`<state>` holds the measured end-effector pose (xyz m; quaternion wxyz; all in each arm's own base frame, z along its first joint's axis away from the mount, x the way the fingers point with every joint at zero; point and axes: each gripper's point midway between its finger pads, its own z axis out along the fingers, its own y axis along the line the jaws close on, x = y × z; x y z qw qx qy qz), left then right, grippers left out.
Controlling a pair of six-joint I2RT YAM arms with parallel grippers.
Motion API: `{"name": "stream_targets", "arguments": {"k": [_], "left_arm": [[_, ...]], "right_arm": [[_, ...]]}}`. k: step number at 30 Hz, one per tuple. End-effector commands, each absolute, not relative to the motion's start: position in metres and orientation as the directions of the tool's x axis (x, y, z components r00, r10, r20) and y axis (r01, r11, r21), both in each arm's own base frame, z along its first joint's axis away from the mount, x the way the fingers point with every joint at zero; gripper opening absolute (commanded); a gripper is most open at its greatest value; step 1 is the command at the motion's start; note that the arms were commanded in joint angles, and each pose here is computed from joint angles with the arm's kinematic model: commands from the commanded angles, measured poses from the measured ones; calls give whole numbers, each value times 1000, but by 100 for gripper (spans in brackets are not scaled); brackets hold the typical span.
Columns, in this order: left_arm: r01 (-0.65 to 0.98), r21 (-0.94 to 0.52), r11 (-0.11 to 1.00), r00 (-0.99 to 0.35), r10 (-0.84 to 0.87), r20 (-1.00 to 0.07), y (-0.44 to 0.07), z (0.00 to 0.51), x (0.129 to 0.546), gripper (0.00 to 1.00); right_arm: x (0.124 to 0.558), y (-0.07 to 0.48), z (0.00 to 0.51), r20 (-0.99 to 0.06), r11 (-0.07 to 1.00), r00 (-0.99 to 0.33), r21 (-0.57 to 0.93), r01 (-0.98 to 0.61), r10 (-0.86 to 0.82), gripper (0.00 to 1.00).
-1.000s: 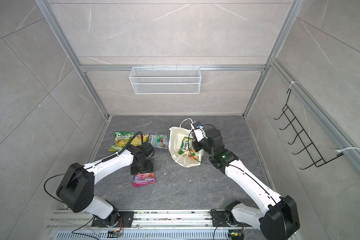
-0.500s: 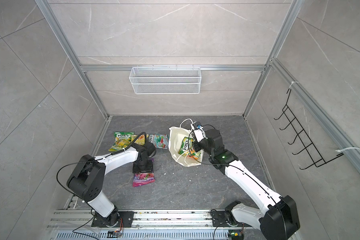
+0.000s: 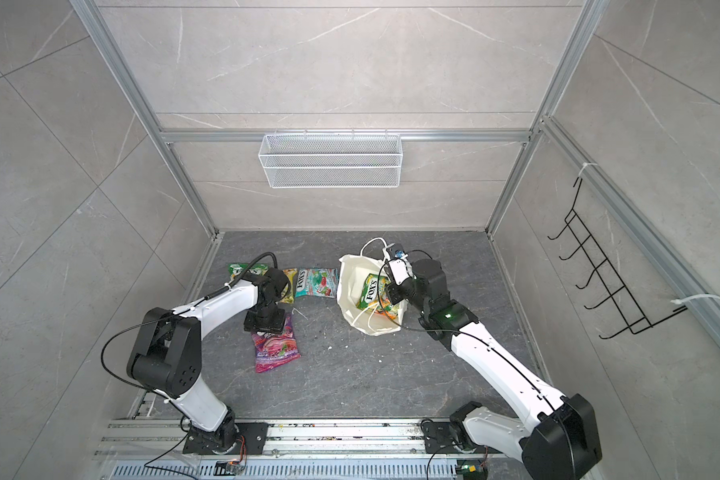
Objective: Take the snacks out of the paper bag
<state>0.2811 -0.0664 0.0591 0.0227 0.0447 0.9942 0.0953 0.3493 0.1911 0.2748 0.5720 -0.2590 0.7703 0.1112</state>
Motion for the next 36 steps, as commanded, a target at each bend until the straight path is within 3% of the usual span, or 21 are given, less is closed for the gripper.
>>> {"name": "stream_targets", "arguments": {"k": [1, 5, 8, 12, 13, 14, 16, 29, 36], "left_arm": [[96, 182, 979, -987, 118, -111, -68, 98, 287, 69], [61, 103, 993, -969, 84, -233, -101, 129, 295, 70], [99, 16, 995, -962, 100, -254, -146, 129, 289, 66], [113, -115, 987, -976, 88, -197, -204, 98, 271, 36], [110, -136, 985, -982, 87, -165, -214, 87, 264, 33], [109, -139, 984, -986, 90, -138, -219, 77, 257, 31], [100, -133, 986, -993, 91, -72, -223, 59, 245, 14], [43, 86, 995, -996, 36, 83, -167, 16, 208, 11], [-15, 175, 984, -997, -27, 69, -121, 30, 212, 10]], "right_arm": [[348, 189, 295, -960, 852, -163, -115, -511, -227, 0], [348, 190, 295, -961, 850, -162, -112, -515, -225, 0], [348, 190, 295, -961, 851, -162, -111, -514, -223, 0], [349, 191, 293, -960, 850, -167, -108, -515, -223, 0], [349, 191, 293, -960, 850, -167, -109, -516, -224, 0], [349, 191, 293, -961, 850, -166, -108, -515, -223, 0], [348, 190, 295, -962, 851, -162, -109, -514, -221, 0], [348, 191, 294, -963, 849, -161, -106, -517, -218, 0], [347, 191, 295, -964, 850, -159, -104, -516, -215, 0]]}}
